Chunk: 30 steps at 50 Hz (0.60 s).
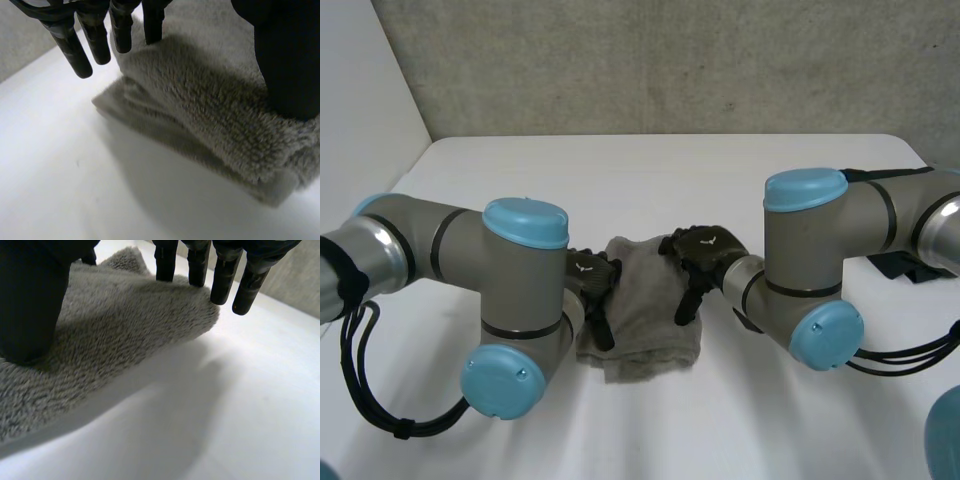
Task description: Fold the laundry.
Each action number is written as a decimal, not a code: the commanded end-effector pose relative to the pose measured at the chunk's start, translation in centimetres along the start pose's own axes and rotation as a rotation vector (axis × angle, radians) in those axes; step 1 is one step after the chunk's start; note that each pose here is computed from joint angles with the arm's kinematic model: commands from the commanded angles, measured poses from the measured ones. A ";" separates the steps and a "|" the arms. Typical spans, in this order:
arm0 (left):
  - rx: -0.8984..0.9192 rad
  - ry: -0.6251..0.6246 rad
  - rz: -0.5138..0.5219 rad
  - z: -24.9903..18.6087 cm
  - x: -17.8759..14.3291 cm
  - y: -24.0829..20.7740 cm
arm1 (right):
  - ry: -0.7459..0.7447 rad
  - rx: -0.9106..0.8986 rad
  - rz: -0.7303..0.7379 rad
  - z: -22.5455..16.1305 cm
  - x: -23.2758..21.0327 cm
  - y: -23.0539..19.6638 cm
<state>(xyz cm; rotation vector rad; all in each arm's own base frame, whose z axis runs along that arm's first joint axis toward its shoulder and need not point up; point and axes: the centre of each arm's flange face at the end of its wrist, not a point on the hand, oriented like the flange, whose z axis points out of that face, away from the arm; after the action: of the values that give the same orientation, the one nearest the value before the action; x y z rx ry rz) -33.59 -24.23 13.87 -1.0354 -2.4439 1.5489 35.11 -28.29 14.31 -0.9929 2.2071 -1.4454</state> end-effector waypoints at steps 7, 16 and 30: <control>0.271 -0.010 -0.062 -5.9 -4.0 -8.1 | 0.161 0.191 -0.010 -6.2 2.1 -6.2; 0.421 0.203 -0.126 -10.0 -6.0 -11.8 | 0.144 0.197 -0.014 -9.5 0.5 -3.7; 0.371 0.250 -0.221 -10.1 -8.1 -11.8 | -0.001 0.157 -0.066 -9.3 -5.7 2.5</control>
<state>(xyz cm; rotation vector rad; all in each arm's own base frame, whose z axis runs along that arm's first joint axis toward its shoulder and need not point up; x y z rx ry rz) -29.32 -23.99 30.99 -0.8147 -1.9243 1.6071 31.17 -19.04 18.09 -0.9575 2.0755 -1.6622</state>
